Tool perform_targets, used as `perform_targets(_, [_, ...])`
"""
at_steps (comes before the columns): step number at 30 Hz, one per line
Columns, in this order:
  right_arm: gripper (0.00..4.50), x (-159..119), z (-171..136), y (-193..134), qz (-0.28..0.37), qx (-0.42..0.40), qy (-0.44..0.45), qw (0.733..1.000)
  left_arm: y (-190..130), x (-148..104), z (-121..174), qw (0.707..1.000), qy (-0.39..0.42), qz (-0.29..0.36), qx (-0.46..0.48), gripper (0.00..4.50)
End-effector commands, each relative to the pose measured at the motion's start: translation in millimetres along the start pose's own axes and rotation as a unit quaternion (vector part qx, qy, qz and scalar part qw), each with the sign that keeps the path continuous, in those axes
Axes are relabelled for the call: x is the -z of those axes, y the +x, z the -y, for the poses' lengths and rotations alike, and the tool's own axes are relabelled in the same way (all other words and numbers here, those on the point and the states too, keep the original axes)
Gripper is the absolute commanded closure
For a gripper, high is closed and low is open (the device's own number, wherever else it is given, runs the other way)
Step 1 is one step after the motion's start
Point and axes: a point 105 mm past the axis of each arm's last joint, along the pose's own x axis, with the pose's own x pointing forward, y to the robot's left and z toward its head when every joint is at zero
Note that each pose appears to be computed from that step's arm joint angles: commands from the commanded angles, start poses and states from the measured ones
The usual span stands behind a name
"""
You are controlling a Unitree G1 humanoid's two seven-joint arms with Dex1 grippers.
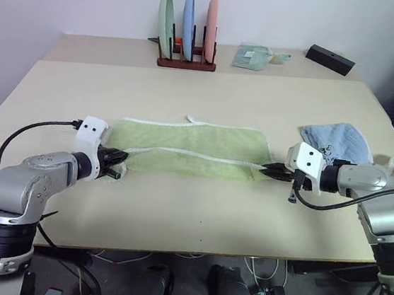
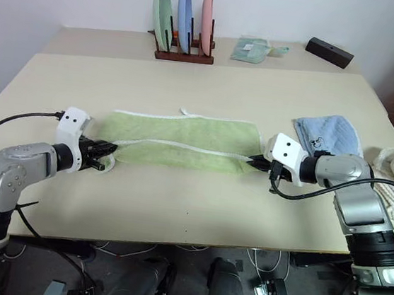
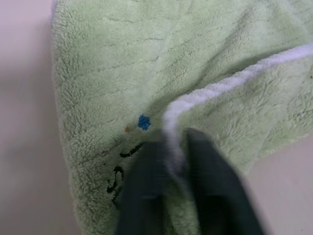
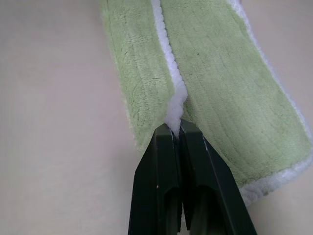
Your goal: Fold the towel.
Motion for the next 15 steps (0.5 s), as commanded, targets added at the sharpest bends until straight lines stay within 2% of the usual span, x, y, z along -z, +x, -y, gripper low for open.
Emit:
perform_targets(1, [4.50, -12, 6, 1, 0.011, 0.003, -0.022, 1.000, -14, -21, 4, 0.998, 0.038, 0.045, 0.009, 4.45])
perform_targets(4, [4.50, -12, 9, -2, 0.009, 0.005, -0.025, 1.000, -23, -33, 14, 0.994, 0.073, 0.074, 0.044, 4.45])
perform_targets(6, [4.50, -12, 15, -7, 0.006, 0.013, -0.031, 0.999, -33, -45, 23, 0.982, 0.137, 0.112, 0.070, 4.45])
perform_targets(9, [4.50, -14, 27, -15, 0.006, 0.034, -0.038, 0.999, -56, -60, 40, 0.957, 0.190, 0.173, 0.138, 4.45])
perform_targets(15, [4.50, -6, 34, -21, 0.002, 0.040, -0.043, 0.998, -59, -60, 26, 0.954, 0.217, 0.167, 0.124, 4.45])
